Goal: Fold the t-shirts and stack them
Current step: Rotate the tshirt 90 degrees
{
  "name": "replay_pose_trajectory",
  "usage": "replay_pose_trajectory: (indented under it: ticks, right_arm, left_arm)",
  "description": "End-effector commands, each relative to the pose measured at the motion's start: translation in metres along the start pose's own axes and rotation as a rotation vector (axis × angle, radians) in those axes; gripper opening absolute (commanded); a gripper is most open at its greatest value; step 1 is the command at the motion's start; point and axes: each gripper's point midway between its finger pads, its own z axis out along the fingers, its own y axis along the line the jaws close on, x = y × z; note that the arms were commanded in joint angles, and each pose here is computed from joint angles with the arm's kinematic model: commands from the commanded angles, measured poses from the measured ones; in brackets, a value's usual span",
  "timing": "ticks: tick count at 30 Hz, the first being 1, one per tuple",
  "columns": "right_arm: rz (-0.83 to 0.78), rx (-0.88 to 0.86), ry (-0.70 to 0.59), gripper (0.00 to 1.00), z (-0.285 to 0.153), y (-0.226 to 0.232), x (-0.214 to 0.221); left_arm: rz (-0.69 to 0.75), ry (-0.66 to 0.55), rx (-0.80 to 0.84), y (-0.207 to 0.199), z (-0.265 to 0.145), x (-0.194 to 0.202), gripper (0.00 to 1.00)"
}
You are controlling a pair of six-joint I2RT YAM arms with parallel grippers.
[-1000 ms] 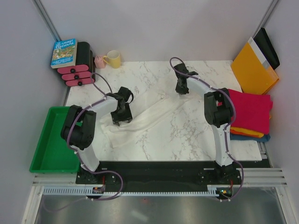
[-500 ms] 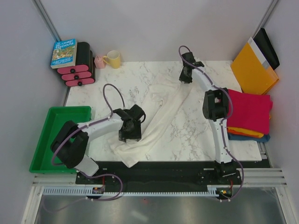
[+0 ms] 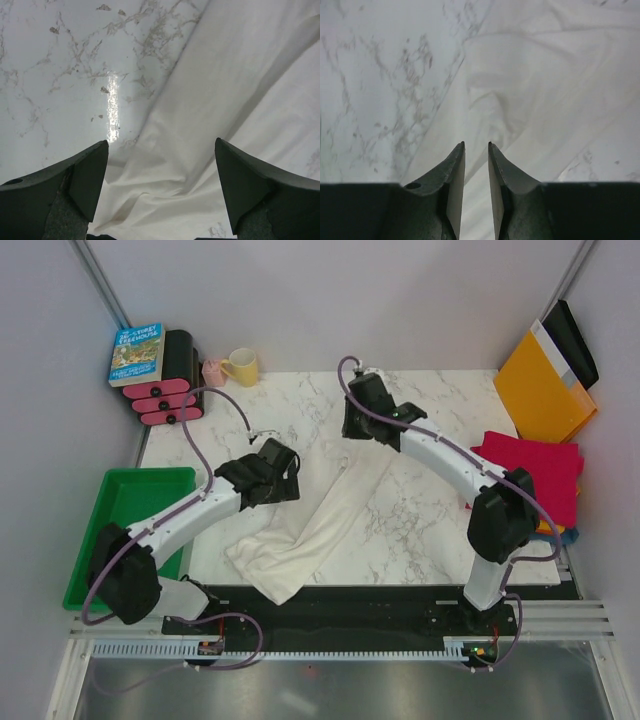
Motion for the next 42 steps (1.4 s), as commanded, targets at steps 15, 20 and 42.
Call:
replay_pose_trajectory:
  ticks: [15, 20, 42]
  right_arm:
    - [-0.106, 0.165, 0.250, 0.29, 0.034, -0.052, 0.164]
    - [-0.139, 0.210, 0.285, 0.29, 0.067, -0.061, 0.178]
    - [0.015, 0.212, 0.178, 0.30, 0.139, -0.077, 0.039]
  left_arm:
    - [-0.025, 0.194, -0.032, 0.024, 0.027, 0.057, 0.89]
    - [-0.043, 0.151, 0.039, 0.022, 0.008, 0.051, 0.88]
    - [0.002, 0.176, 0.054, 0.004, 0.014, 0.035, 0.86]
